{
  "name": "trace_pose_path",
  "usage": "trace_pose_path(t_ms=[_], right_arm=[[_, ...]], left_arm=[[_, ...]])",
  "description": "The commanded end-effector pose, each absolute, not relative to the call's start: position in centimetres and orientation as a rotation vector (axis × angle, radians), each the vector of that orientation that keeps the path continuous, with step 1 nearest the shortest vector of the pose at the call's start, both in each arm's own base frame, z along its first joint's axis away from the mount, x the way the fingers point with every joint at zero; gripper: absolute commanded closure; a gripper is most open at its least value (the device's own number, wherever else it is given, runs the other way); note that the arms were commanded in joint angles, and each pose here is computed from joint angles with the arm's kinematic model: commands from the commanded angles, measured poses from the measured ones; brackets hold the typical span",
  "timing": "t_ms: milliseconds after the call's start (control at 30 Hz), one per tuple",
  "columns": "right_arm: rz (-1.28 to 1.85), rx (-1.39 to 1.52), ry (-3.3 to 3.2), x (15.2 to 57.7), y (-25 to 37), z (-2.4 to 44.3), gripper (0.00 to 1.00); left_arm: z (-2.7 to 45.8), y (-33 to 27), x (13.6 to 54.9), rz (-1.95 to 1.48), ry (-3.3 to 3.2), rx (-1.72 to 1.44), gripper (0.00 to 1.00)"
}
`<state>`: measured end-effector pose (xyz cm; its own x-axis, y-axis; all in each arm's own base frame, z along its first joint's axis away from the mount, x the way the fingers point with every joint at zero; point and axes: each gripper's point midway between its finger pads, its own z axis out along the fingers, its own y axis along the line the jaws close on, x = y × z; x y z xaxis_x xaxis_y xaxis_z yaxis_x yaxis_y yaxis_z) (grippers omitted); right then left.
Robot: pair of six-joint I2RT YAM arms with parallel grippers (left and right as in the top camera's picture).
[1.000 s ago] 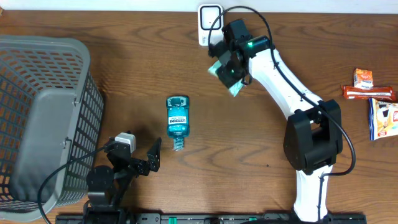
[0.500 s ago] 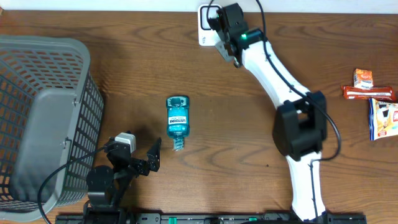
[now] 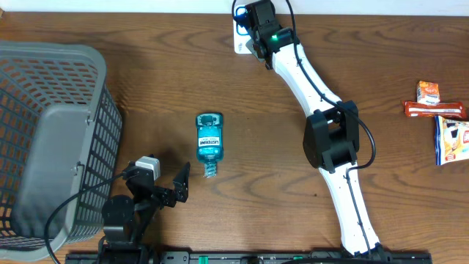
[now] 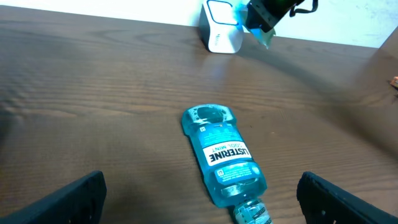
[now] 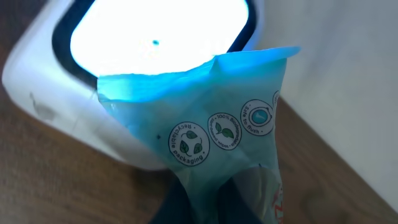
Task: Scan the item barcode
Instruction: 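Hold the wet-wipes pack against the white scanner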
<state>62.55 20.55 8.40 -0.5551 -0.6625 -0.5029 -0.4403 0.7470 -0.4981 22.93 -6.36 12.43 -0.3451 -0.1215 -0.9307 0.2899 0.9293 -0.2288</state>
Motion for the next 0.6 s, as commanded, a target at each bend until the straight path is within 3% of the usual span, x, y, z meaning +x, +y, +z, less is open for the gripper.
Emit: trace_pose_path(t_ms=[0, 300, 567], right_arm=[[-0.422, -0.791, 2.201, 63.5, 20.5, 10.4, 0.99], [-0.423, -0.709, 2.285, 62.1, 19.2, 10.8, 0.99], [-0.414, -0.448, 2.396, 60.5, 11.5, 15.9, 0.99]], left_arm=[[11.1, -6.5, 22.6, -0.436, 1.919, 0.124, 0.02], [11.1, -6.5, 22.6, -0.436, 1.919, 0.124, 0.02], [11.1, -6.5, 22.6, -0.436, 1.919, 0.124, 0.02]])
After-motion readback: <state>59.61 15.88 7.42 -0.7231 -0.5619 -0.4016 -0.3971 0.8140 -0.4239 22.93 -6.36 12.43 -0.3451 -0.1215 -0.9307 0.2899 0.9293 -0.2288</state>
